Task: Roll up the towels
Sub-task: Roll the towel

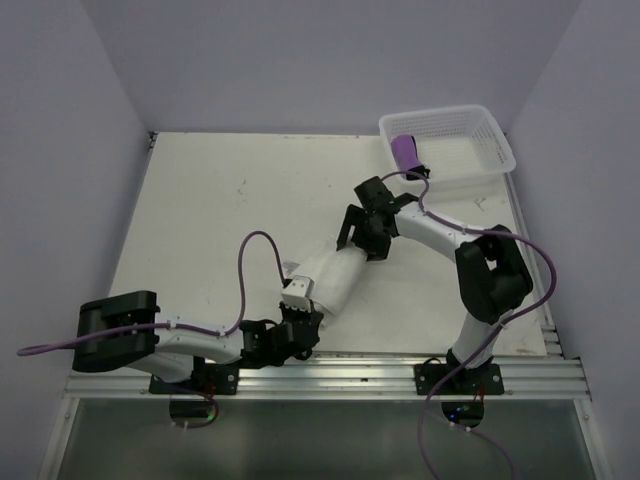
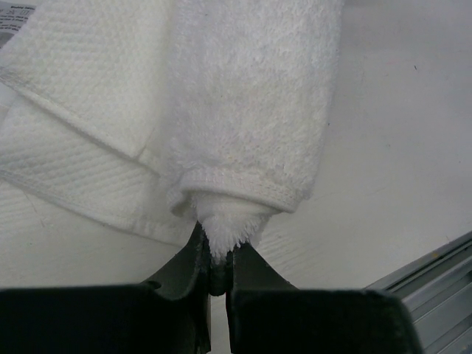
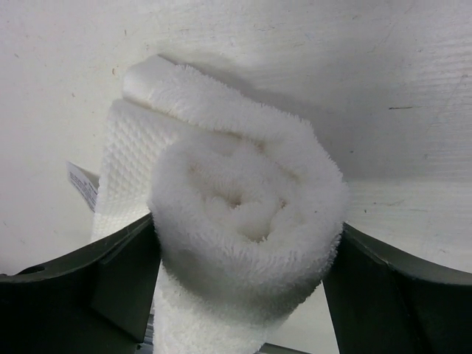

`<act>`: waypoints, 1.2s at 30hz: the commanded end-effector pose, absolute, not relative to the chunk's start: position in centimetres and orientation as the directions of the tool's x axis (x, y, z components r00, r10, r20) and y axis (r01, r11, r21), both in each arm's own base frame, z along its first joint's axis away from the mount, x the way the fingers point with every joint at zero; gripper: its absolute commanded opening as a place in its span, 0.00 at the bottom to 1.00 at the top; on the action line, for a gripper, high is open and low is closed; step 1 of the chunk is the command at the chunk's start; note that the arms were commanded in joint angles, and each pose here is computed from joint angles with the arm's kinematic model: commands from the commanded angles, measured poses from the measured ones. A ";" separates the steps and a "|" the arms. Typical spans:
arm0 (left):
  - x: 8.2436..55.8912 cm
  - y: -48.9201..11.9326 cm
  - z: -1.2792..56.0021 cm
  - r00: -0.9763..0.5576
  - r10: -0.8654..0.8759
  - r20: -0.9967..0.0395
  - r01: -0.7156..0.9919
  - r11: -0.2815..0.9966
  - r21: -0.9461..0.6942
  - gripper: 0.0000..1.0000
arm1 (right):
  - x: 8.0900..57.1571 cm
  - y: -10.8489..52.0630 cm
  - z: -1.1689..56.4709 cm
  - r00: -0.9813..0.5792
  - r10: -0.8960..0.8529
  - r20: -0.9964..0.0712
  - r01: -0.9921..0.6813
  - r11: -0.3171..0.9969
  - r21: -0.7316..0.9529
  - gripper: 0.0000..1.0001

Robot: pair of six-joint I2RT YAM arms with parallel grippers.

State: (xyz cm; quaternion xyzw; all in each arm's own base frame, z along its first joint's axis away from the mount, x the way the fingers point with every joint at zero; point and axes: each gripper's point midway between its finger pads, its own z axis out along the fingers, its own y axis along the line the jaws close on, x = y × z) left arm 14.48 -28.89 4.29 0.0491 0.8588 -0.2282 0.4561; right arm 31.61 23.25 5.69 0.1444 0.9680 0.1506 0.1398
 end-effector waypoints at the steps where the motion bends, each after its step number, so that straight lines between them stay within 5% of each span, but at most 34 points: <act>1: 13.2 -28.9 2.8 -0.634 -0.080 -0.769 0.304 0.889 -0.343 0.00 | 34.4 20.3 5.3 -0.874 0.352 -0.336 0.278 0.928 0.248 0.80; 10: 13.3 -28.5 2.4 -0.657 -0.095 -0.748 0.288 0.885 -0.366 0.00 | 33.9 19.1 3.6 -0.879 0.344 -0.330 0.286 0.934 0.213 0.35; 15: 13.1 -27.8 1.7 -0.733 -0.197 -0.651 0.259 0.803 -0.536 0.00 | 34.2 18.2 3.2 -0.881 0.343 -0.325 0.300 0.938 0.176 0.10; 28: 12.2 -26.0 0.3 -0.809 -0.415 -0.416 0.038 0.669 -0.742 0.00 | 36.3 17.0 3.7 -0.895 0.310 -0.321 0.325 0.946 0.008 0.10; 31: 11.9 -25.1 -0.4 -0.812 -0.462 -0.358 -0.030 0.644 -0.764 0.00 | 36.7 16.6 4.0 -0.897 0.301 -0.323 0.328 0.944 -0.032 0.16; 36: 11.3 -24.0 -1.6 -0.815 -0.491 -0.309 -0.098 0.643 -0.760 0.00 | 37.6 17.3 5.0 -0.891 0.307 -0.335 0.326 0.945 -0.002 0.47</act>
